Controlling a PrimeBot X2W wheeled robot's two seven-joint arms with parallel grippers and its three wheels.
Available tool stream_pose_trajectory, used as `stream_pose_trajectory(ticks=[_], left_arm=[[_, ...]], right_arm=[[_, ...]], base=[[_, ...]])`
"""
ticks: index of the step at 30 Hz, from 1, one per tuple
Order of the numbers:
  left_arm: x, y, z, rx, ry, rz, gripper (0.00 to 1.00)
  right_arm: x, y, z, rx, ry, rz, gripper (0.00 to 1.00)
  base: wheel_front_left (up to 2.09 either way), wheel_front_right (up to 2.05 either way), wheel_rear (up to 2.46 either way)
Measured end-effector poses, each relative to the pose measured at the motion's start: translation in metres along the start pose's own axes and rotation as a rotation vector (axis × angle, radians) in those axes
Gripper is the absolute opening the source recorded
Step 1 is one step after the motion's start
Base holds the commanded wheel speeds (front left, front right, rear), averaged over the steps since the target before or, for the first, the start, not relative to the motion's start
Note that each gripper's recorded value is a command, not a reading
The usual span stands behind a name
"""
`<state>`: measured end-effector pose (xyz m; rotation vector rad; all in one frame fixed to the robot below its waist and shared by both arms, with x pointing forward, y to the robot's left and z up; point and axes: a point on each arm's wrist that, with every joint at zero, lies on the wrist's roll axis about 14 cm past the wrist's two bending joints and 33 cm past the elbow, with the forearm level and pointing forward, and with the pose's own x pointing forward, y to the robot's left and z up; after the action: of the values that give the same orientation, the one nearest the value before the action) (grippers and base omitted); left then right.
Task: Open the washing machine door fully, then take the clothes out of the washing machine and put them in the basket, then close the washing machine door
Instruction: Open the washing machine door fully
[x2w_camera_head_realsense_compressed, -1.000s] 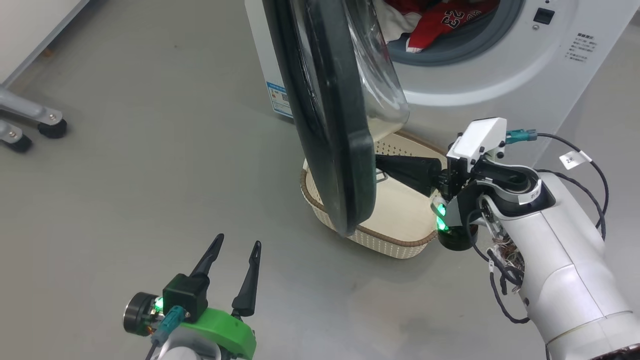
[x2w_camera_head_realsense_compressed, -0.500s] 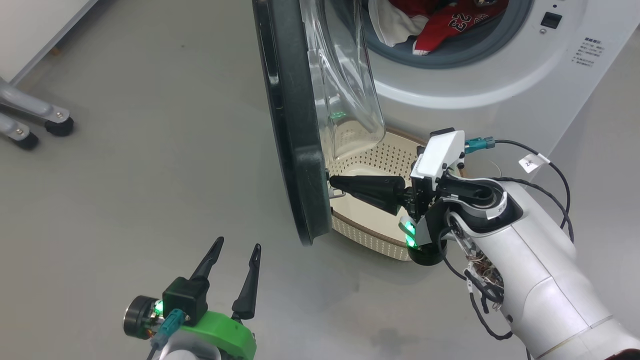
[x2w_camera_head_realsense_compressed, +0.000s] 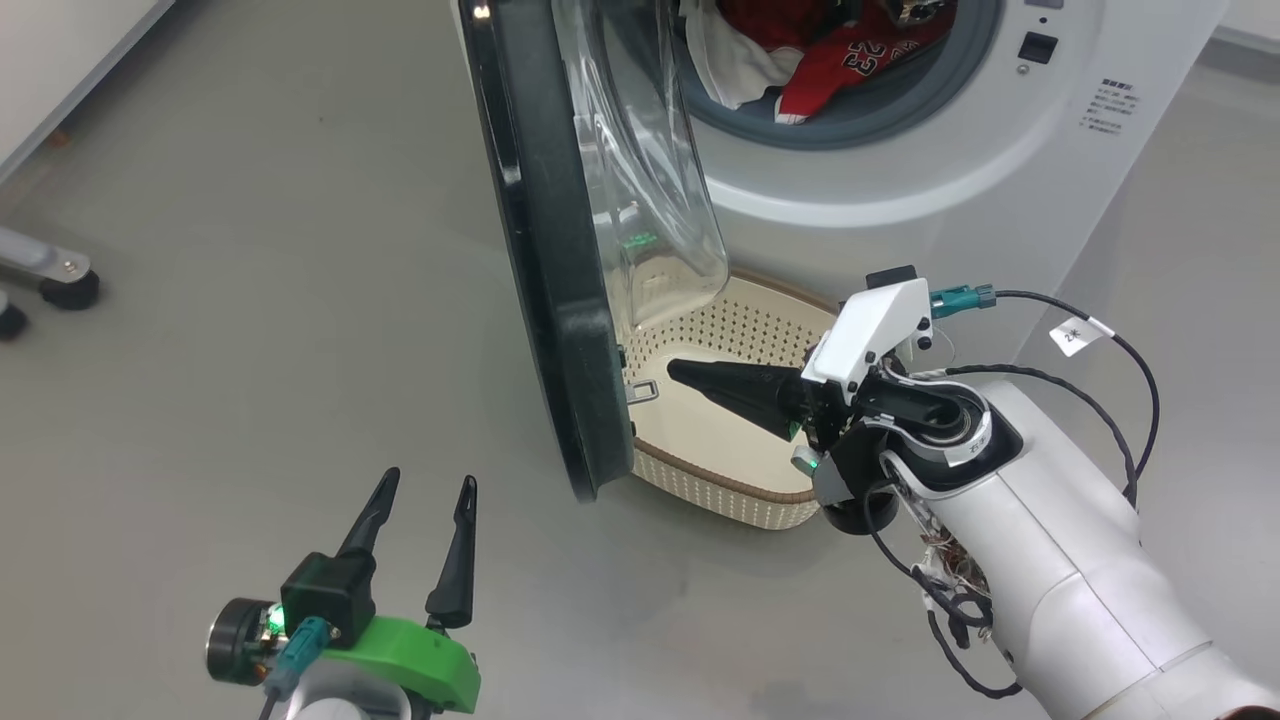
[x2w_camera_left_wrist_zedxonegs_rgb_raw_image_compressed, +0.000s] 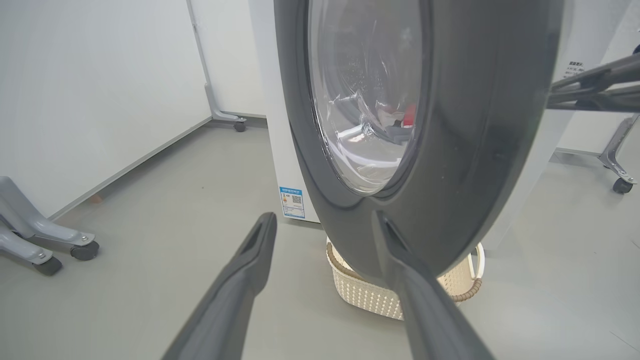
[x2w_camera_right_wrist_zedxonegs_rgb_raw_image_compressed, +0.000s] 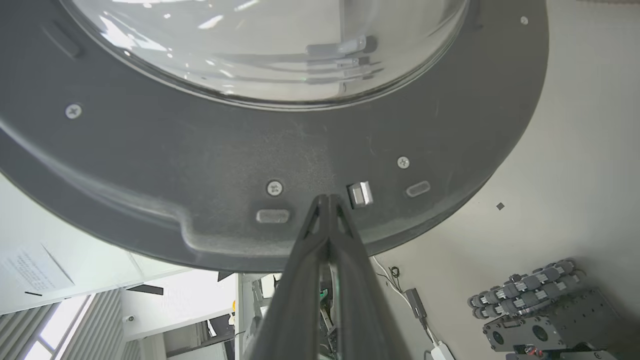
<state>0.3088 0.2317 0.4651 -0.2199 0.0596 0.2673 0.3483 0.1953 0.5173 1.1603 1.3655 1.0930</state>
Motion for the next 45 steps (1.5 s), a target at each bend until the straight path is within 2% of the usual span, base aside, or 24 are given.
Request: stream_pose_trajectory(ticks=[4, 8, 18, 25, 33, 39, 45], left_arm=[[0.001, -0.001, 0.004, 0.006, -0.014, -0.006, 1.0], [0.003, -0.002, 0.008, 0.026, -0.03, -0.025, 1.0], [-0.001, -0.011, 0.003, 0.032, -0.022, -0.076, 1.0], [0.001, -0.02, 0.001, 0.041, -0.02, -0.116, 1.0], [0.008, -0.04, 0.005, 0.044, -0.033, -0.178, 1.0], [0.013, -0.045, 0.008, 0.048, -0.042, -0.191, 1.0], [0.016, -0.048, 0.006, 0.055, -0.038, -0.204, 1.0]], right_arm=[[-0.011, -0.007, 0.003, -0.1, -0.059, -0.037, 0.0], [-0.037, -0.019, 0.019, -0.233, -0.16, -0.103, 0.0], [-0.124, -0.034, 0.057, -0.799, -0.431, -0.382, 0.0], [-0.168, -0.04, 0.05, -1.074, -0.539, -0.493, 0.0], [-0.214, -0.03, 0.044, -1.206, -0.753, -0.518, 0.0], [-0.237, -0.043, 0.034, -1.15, -0.904, -0.534, 0.0], [-0.252, -0.06, 0.028, -1.114, -0.961, -0.595, 0.0]], base=[[0.0, 0.0, 0.0], [0.0, 0.0, 0.0], [0.0, 0.0, 0.0], [0.0, 0.0, 0.0], [0.0, 0.0, 0.0], [0.0, 0.0, 0.0], [0.0, 0.0, 0.0]])
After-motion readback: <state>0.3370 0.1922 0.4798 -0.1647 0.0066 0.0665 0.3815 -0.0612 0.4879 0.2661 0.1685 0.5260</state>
